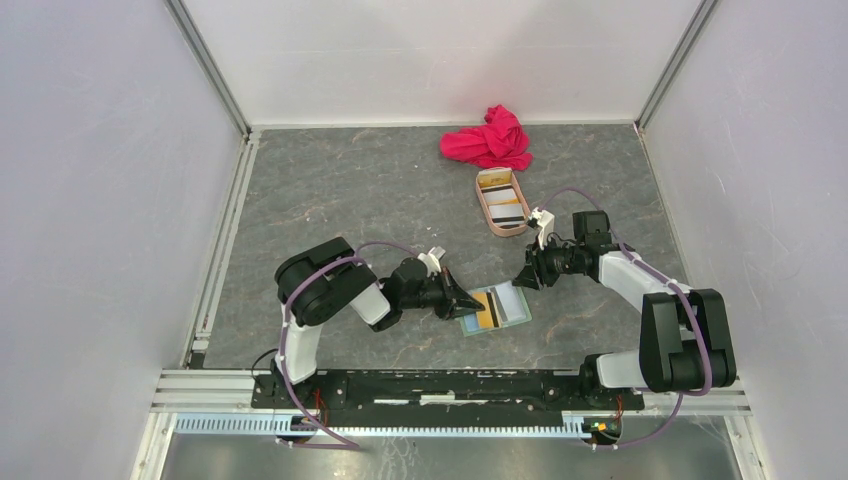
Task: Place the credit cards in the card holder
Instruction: Insert the credit card into the card holder.
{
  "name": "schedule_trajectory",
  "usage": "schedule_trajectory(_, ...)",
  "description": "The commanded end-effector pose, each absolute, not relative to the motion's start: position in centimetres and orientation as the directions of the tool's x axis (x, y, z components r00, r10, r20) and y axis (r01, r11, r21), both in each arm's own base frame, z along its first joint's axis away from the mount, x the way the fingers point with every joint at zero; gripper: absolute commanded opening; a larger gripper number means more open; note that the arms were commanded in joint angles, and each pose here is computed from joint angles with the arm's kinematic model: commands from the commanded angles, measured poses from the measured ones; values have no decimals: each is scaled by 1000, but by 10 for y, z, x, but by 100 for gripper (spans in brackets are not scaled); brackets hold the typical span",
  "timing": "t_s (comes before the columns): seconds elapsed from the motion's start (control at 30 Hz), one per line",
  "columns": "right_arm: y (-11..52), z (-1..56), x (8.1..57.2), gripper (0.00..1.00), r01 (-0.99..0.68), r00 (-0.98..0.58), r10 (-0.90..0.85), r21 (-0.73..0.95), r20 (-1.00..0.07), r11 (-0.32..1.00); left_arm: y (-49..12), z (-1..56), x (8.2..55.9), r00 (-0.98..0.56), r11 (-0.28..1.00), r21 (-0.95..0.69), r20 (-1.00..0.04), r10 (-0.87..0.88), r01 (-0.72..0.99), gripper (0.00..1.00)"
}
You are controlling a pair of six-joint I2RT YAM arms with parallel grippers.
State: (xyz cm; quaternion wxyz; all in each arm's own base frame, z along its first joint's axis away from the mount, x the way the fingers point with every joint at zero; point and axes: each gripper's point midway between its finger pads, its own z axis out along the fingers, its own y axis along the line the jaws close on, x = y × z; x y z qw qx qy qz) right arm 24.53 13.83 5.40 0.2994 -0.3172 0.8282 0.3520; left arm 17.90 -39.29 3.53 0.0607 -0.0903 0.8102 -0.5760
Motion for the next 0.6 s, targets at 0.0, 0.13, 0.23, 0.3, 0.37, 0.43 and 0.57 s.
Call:
schedule_trajectory(0.0,139,63,258,41,-760,-578,-328,348,-747,548,-394,29,185,-977,339,-940,-40,-209,-35,2)
schedule_trajectory(0.13,139,64,259,41,-762,-574,-328,344,-750,548,-394,23,186,-976,356,-934,-44,-212,-35,2)
schedule_trajectory(0.23,139,64,259,41,-763,-573,-328,343,-751,548,-393,19,187,-975,372,-928,-53,-216,-32,2)
schedule_trajectory(0.3,139,64,259,41,-763,-574,-328,344,-750,547,-392,18,190,-972,379,-925,-63,-227,-29,2)
schedule_trajectory(0.37,139,64,259,41,-763,-574,-329,344,-750,547,-392,18,193,-969,384,-923,-73,-235,-24,2)
schedule_trajectory(0.43,139,63,259,41,-762,-575,-329,344,-749,548,-394,18,196,-967,389,-921,-83,-240,-17,2)
schedule_trajectory(0.57,138,63,259,41,-761,-577,-331,345,-747,550,-394,18,201,-962,401,-916,-106,-252,-5,2)
